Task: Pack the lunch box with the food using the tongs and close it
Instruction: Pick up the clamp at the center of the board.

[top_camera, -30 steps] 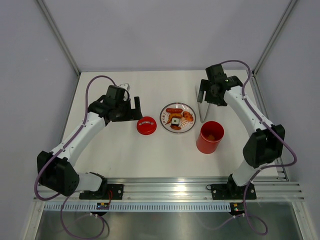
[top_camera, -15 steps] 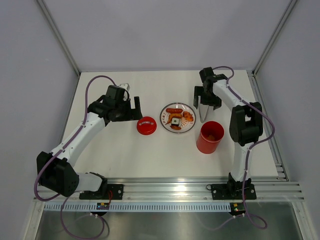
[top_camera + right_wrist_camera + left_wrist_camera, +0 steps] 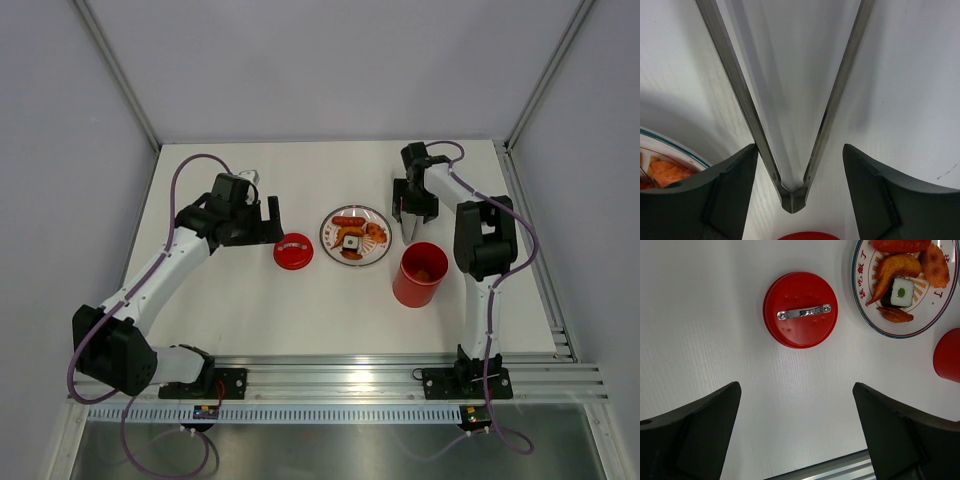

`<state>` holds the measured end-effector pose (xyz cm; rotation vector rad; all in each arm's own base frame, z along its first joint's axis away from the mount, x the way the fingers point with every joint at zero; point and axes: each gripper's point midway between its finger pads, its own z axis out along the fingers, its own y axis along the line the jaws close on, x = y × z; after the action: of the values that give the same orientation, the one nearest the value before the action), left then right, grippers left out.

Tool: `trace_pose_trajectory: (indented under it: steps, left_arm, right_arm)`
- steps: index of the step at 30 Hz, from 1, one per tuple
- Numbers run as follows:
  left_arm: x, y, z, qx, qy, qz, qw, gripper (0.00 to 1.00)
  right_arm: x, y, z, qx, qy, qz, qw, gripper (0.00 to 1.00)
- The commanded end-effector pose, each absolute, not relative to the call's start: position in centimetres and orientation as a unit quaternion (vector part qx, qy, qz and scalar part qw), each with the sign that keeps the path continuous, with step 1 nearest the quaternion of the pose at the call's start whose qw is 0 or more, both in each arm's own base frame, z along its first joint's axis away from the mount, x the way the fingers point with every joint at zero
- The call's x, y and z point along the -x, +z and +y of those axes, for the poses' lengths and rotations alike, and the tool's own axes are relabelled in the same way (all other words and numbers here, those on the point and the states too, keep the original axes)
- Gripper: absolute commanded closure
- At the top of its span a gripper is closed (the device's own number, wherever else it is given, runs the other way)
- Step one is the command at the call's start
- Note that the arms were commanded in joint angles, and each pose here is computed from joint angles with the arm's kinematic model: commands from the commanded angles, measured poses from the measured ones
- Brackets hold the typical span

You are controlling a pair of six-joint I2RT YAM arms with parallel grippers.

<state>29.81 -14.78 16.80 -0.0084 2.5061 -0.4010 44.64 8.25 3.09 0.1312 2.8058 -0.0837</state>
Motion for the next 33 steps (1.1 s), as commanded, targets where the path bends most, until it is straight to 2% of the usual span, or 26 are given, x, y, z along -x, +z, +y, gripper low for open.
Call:
trace_pose_trajectory:
  steps: [1, 5, 8, 11, 12, 13, 16, 19, 21, 24, 28, 29, 32, 33]
  left_arm:
    - [-30.0, 18.3, -14.9, -0.002, -0.163, 0.933, 0.321, 0.01]
    - [-29.9, 18.4, -14.7, -0.001, -0.160, 0.933, 0.322, 0.01]
    - [-29.8, 18.4, -14.6, 0.000, -0.158, 0.933, 0.322, 0.01]
    - [-29.7, 18.2, -14.6, 0.000, -0.158, 0.934, 0.319, 0.01]
    - [-29.8, 18.2, -14.7, 0.000, -0.160, 0.934, 0.319, 0.01]
    - [-29.8, 18.3, -14.8, -0.001, -0.160, 0.934, 0.318, 0.01]
    - [-29.8, 18.5, -14.6, 0.000, -0.159, 0.934, 0.321, 0.01]
    - [-29.7, 18.4, -14.5, 0.001, -0.156, 0.934, 0.321, 0.01]
    - [-29.7, 18.3, -14.5, 0.003, -0.156, 0.935, 0.320, 0.01]
    - [-29.7, 18.2, -14.5, 0.004, -0.156, 0.935, 0.317, 0.01]
    - [-29.7, 18.3, -14.5, 0.005, -0.157, 0.935, 0.319, 0.01]
    - [-29.7, 18.3, -14.5, 0.004, -0.157, 0.935, 0.318, 0.01]
    - [-29.7, 18.4, -14.5, 0.004, -0.156, 0.935, 0.319, 0.01]
    - [-29.7, 18.4, -14.4, 0.005, -0.154, 0.935, 0.320, 0.01]
  right_arm:
    - [-46.2, 2.8, 8.1, -0.033, -0.032, 0.980, 0.193, 0.25]
    - [-46.8, 2.6, 6.8, -0.034, -0.061, 0.976, 0.207, 0.31]
    - [-47.6, 3.3, 6.2, -0.031, -0.059, 0.970, 0.234, 0.31]
    - [-47.9, 3.6, 6.1, -0.018, -0.054, 0.965, 0.255, 0.23]
    - [-47.8, 3.4, 6.1, -0.014, -0.054, 0.966, 0.254, 0.16]
    - [-47.8, 3.3, 6.2, -0.013, -0.054, 0.965, 0.256, 0.13]
    - [-47.8, 2.5, 6.4, -0.010, -0.044, 0.966, 0.254, 0.09]
    - [-47.6, 1.5, 6.7, -0.014, -0.038, 0.967, 0.250, 0.08]
    - [-47.7, 1.4, 6.6, -0.017, -0.040, 0.968, 0.248, 0.11]
    - [-47.9, 2.0, 6.6, -0.022, -0.038, 0.964, 0.262, 0.24]
    - [-47.7, 1.8, 6.9, -0.028, -0.029, 0.965, 0.258, 0.35]
    - [-47.7, 1.8, 7.0, -0.029, -0.028, 0.965, 0.259, 0.43]
    - [-47.9, 2.9, 7.2, -0.029, -0.023, 0.963, 0.266, 0.56]
    - [-48.0, 3.5, 7.1, -0.029, -0.022, 0.962, 0.270, 0.67]
